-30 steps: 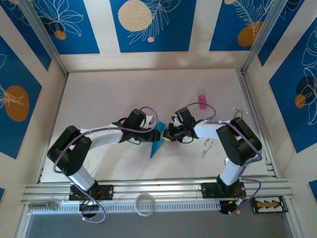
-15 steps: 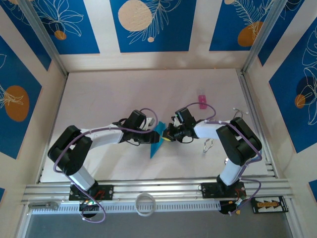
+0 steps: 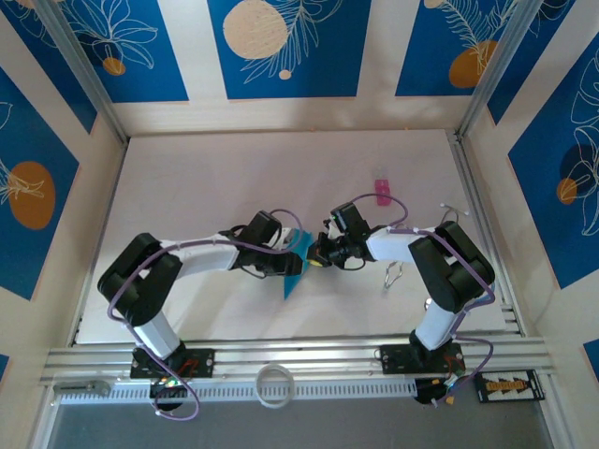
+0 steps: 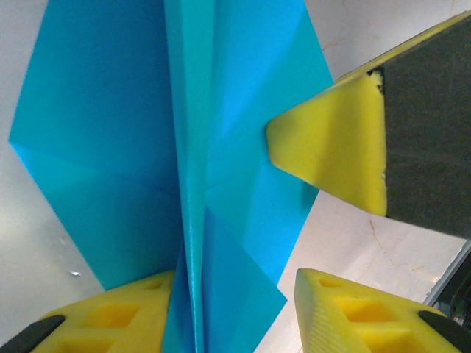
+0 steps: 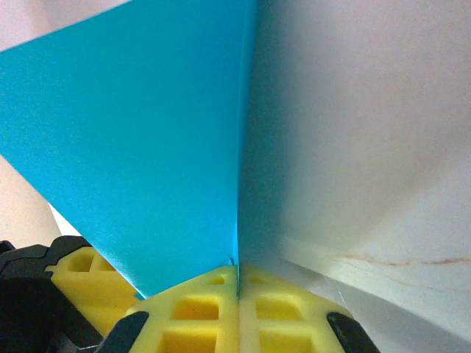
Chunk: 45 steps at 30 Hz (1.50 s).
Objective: Fold a paper plane with a square sheet of paper (pick it up from the middle)
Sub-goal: Move the paper plane to the center of the table.
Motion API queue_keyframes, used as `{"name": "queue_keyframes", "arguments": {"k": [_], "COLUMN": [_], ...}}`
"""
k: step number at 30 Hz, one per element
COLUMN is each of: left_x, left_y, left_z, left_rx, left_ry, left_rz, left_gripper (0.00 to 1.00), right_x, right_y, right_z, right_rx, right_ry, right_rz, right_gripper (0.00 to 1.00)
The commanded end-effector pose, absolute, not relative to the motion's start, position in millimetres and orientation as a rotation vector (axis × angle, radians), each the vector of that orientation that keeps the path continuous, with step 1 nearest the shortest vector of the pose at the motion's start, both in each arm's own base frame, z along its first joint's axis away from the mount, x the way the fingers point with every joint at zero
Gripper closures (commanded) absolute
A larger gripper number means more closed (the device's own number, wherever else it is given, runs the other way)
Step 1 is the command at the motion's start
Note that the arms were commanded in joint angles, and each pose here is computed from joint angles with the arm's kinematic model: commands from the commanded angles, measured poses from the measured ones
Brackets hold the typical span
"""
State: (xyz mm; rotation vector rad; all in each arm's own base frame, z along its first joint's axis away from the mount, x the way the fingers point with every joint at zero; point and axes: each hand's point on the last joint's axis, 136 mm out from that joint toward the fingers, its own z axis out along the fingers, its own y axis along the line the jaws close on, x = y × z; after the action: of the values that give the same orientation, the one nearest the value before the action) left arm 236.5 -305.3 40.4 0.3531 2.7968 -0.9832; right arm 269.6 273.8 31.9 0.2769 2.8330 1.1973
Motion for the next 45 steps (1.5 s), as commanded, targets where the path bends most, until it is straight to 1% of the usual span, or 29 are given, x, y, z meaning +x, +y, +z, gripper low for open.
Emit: {"name": "queue_keyframes", "arguments": {"k": [1, 8, 15, 19, 28, 36, 39, 40, 43, 45], "left_x": [239, 239, 241, 240, 240, 242, 243, 243, 246, 250], "left_y": [-311, -305, -303, -305, -303, -299, -300, -300, -296, -287], "left_z": [42, 32, 27, 24, 20, 21, 23, 23, 25, 27], "left_rx": [0.4, 0.386, 0.397, 0.411, 0.435, 0.465, 0.471, 0.472, 0.436, 0.393], "left_ry": [2.792, 2.832, 2.85, 2.864, 2.871, 2.869, 2.862, 2.86, 2.845, 2.84], "left_rz": [-0.953, -0.863, -0.779, -0.766, -0.69, -0.597, -0.59, -0.59, -0.567, -0.513], "left_gripper": [0.6, 0.68, 0.72, 0.77, 0.79, 0.85, 0.89, 0.91, 0.94, 0.96], "right_x": [269, 268, 267, 268, 268, 268, 268, 268, 270, 273], "right_y": [276, 275, 276, 275, 275, 274, 275, 275, 276, 268], "right_z": [31, 30, 28, 28, 28, 28, 28, 29, 35, 39], "right_rx": [0.28, 0.283, 0.28, 0.283, 0.283, 0.285, 0.283, 0.277, 0.223, 0.194], "right_ry": [2.848, 2.852, 2.859, 2.862, 2.863, 2.864, 2.864, 2.862, 2.845, 2.843], "right_rz": [1.22, 1.218, 1.223, 1.217, 1.213, 1.209, 1.209, 1.214, 1.235, 1.206], "right_gripper": [0.95, 0.96, 0.95, 0.96, 0.96, 0.95, 0.95, 0.94, 0.88, 0.81]}}
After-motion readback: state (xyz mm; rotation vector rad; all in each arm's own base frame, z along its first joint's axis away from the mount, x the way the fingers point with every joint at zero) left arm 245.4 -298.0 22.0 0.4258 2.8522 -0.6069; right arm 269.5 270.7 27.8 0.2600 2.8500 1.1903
